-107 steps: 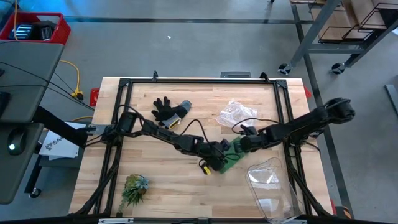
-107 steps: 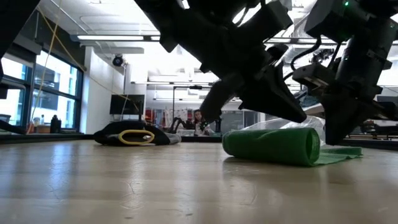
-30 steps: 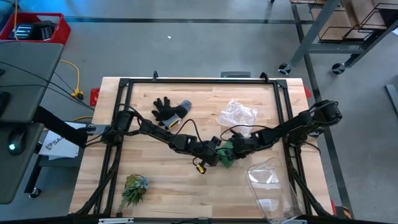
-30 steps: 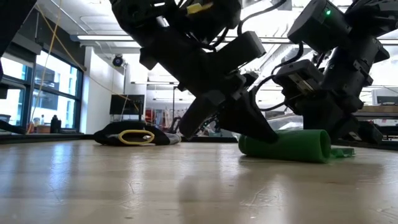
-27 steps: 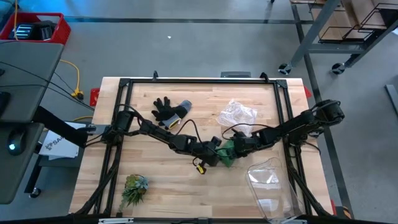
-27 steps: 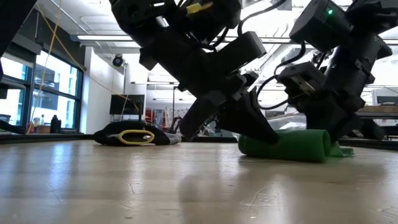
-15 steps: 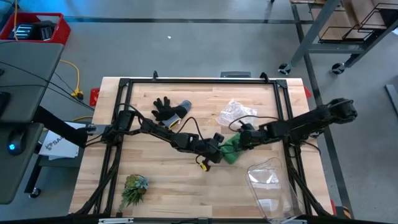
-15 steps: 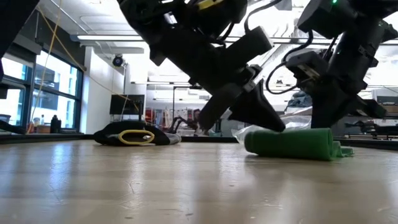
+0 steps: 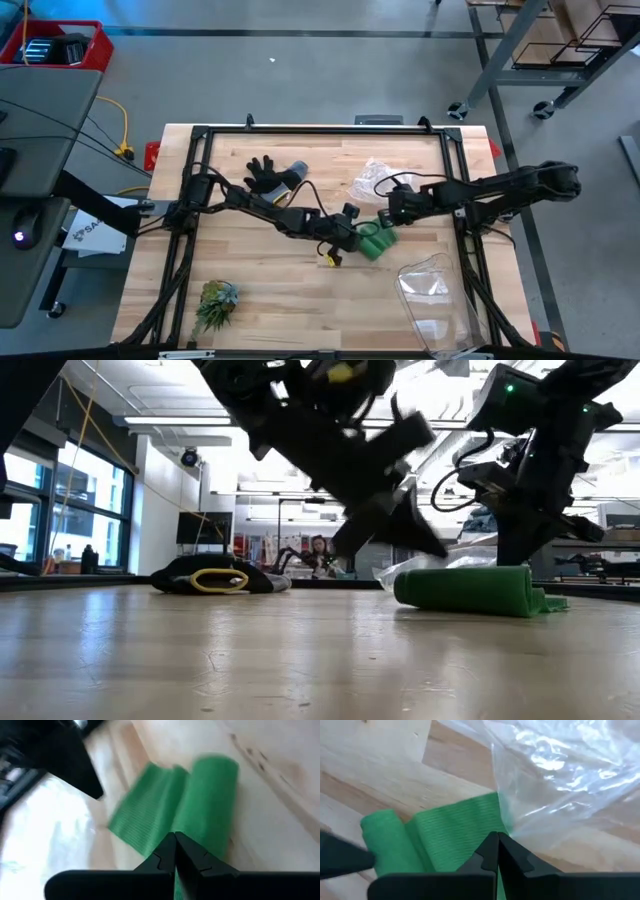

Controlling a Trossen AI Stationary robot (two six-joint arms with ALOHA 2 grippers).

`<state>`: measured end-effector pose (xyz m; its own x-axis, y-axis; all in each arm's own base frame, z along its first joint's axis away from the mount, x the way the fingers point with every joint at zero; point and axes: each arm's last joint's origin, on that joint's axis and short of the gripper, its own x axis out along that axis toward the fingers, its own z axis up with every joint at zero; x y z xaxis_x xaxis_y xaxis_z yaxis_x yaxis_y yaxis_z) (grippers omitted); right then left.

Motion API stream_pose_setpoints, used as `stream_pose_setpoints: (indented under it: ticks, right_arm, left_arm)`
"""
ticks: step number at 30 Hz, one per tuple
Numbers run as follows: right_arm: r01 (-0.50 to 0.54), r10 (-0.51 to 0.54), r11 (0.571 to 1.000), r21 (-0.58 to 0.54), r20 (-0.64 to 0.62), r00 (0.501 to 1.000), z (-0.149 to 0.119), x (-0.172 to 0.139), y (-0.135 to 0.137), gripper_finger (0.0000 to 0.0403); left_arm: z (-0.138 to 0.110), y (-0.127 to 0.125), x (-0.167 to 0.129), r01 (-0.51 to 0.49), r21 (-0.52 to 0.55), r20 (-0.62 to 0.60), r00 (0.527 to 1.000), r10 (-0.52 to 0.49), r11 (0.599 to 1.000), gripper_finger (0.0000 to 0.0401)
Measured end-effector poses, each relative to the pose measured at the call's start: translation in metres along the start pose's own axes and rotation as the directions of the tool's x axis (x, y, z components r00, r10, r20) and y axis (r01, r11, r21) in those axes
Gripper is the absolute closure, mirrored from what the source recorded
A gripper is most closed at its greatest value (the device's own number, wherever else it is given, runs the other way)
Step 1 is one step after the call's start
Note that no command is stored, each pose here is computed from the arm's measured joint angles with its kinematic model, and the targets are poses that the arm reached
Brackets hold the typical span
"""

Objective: Roll bandage
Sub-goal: Roll the green bandage

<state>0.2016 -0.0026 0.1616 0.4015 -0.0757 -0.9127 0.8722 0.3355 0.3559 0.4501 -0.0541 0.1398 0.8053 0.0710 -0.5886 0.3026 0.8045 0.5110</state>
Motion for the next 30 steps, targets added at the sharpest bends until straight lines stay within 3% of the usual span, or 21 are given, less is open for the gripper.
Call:
stream_pose_setpoints:
  ticks: [5, 13, 16, 21, 27, 30]
  right_arm:
    - [0.038, -0.038, 0.999, -0.034, -0.01, 0.999, 0.002, -0.004, -0.006, 0.0403]
    - [-0.028, 0.024, 0.996, -0.085, -0.054, 0.998, 0.002, -0.015, -0.007, 0.0403]
    - [-0.023, 0.006, 0.991, -0.129, -0.127, 0.992, -0.001, -0.011, -0.008, 0.0403]
    - [-0.045, 0.023, 0.983, -0.177, -0.12, 0.992, 0.003, -0.003, -0.005, 0.0403]
    - [-0.017, -0.014, 0.968, -0.252, -0.122, 0.992, 0.015, 0.011, -0.008, 0.0403]
    - [-0.036, 0.013, 0.961, -0.276, -0.088, 0.996, 0.025, 0.018, -0.007, 0.0403]
  left_arm:
    - [0.016, 0.009, -0.012, -0.045, -0.013, 0.067, 0.997, 0.046, 0.999, 0.0401]
    - [0.041, 0.025, -0.017, -0.065, -0.057, 0.108, 0.992, 0.071, 0.996, 0.0401]
    - [0.044, 0.027, -0.019, -0.04, -0.071, 0.137, 0.989, 0.049, 0.997, 0.0401]
    - [0.039, 0.026, -0.017, -0.011, -0.086, 0.096, 0.995, 0.019, 0.996, 0.0401]
    - [0.038, 0.035, -0.034, -0.059, -0.19, -0.003, 0.998, 0.06, 0.98, 0.0401]
    - [0.043, 0.043, -0.053, -0.111, -0.323, -0.037, 0.994, 0.105, 0.94, 0.0401]
